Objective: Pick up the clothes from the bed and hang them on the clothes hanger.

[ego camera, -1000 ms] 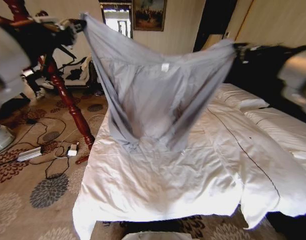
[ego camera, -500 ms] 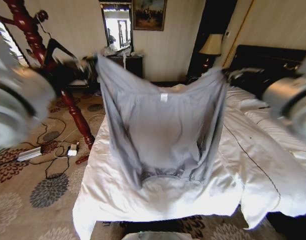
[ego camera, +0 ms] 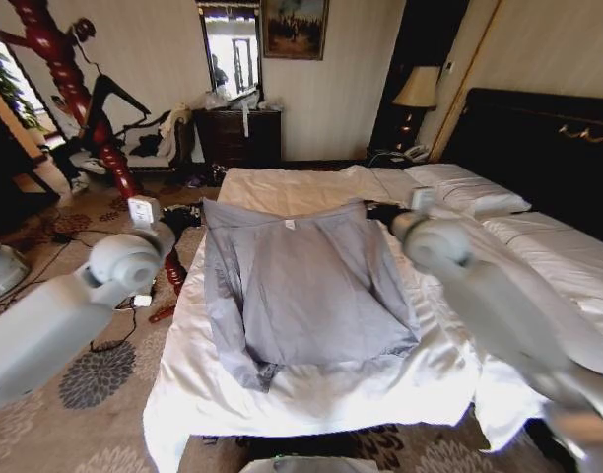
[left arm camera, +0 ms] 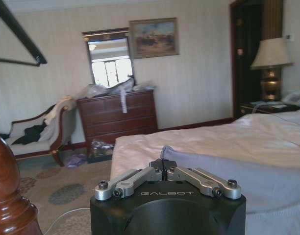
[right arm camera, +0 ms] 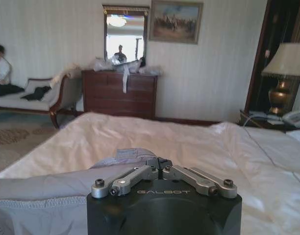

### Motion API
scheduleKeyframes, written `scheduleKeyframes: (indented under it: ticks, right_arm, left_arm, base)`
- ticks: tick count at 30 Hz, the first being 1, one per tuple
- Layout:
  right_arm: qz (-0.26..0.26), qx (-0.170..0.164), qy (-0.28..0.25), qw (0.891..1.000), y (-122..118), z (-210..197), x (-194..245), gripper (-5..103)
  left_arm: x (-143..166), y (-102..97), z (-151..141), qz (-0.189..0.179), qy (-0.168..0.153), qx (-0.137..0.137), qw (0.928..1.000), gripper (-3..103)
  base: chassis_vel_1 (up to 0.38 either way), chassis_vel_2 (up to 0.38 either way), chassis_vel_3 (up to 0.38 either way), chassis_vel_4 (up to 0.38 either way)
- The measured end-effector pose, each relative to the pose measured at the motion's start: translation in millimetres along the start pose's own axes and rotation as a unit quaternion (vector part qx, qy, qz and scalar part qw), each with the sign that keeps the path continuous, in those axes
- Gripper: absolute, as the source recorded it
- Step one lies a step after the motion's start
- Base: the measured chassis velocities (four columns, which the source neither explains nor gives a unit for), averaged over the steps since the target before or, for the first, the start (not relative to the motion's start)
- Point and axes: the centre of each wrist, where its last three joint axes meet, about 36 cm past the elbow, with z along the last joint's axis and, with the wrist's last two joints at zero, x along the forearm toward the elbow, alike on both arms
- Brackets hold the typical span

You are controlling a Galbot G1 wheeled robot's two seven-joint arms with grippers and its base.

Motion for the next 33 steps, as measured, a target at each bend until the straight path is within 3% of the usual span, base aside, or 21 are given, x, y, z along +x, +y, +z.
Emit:
scheduleKeyframes:
  ticks: [1,4,6,8,11,13,14,16,17,20,26,30,31,33]
  right_arm:
    - [0.000,0.000,0.000,1.000,0,0,0,0]
    - [0.016,0.003,0.017,1.000,12,14,-39,0]
    - [0.019,0.004,0.021,1.000,14,18,-47,0]
    - [0.027,0.004,0.029,0.999,27,26,-72,0]
    - [0.035,0.013,0.034,0.999,43,39,-95,0]
    - [0.036,0.013,0.034,0.999,43,40,-97,0]
    - [0.042,0.017,0.041,0.998,47,51,-107,0]
    - [0.054,0.020,0.053,0.997,44,70,-115,0]
    - [0.054,0.020,0.053,0.997,44,70,-115,0]
    - [0.082,0.037,0.073,0.993,22,104,-118,0]
    - [0.093,0.041,0.087,0.991,17,125,-125,0]
    - [0.084,0.038,0.095,0.991,25,134,-131,-3]
    - [0.084,0.038,0.095,0.991,25,134,-131,-3]
    - [0.070,0.024,0.101,0.992,30,134,-133,8]
  left_arm:
    - [0,0.0,0,0.000,0.000,0.000,1.0000,0]
    - [-44,-2.9,11,-0.025,0.008,0.008,0.9996,0]
    - [-50,-5.2,12,-0.026,0.008,0.008,0.9996,0]
    - [-82,-23.1,19,-0.025,0.015,0.011,0.9995,0]
    - [-107,-51.2,27,-0.008,0.026,0.014,0.9995,0]
    - [-108,-53.0,27,-0.007,0.027,0.014,0.9995,0]
    - [-117,-68.4,36,0.003,0.036,0.011,0.9993,0]
    - [-125,-87.5,48,0.015,0.044,0.009,0.9989,0]
    - [-125,-87.5,48,0.015,0.044,0.009,0.9989,0]
    - [-137,-108.4,69,0.023,0.058,0.004,0.9980,0]
    - [-146,-115.2,84,0.021,0.074,-0.001,0.9970,-1]
    - [-147,-115.3,90,0.023,0.095,-0.002,0.9952,15]
    - [-147,-115.3,90,0.023,0.095,-0.002,0.9952,15]
    - [-148,-114.6,94,0.021,0.100,-0.002,0.9947,26]
  base:
    - [0.000,0.000,0.000,0.000]
    - [0.000,0.000,0.000,0.000]
    - [0.000,0.000,0.000,0.000]
    - [0.000,0.000,0.000,0.000]
    - [0.000,0.000,0.000,0.000]
    - [0.000,0.000,0.000,0.000]
    - [0.000,0.000,0.000,0.000]
    - [0.000,0.000,0.000,0.000]
    - [0.000,0.000,0.000,0.000]
    - [0.000,0.000,0.000,0.000]
    - [0.000,0.000,0.000,0.000]
    - [0.000,0.000,0.000,0.000]
    - [0.000,0.000,0.000,0.000]
    - [0.000,0.000,0.000,0.000]
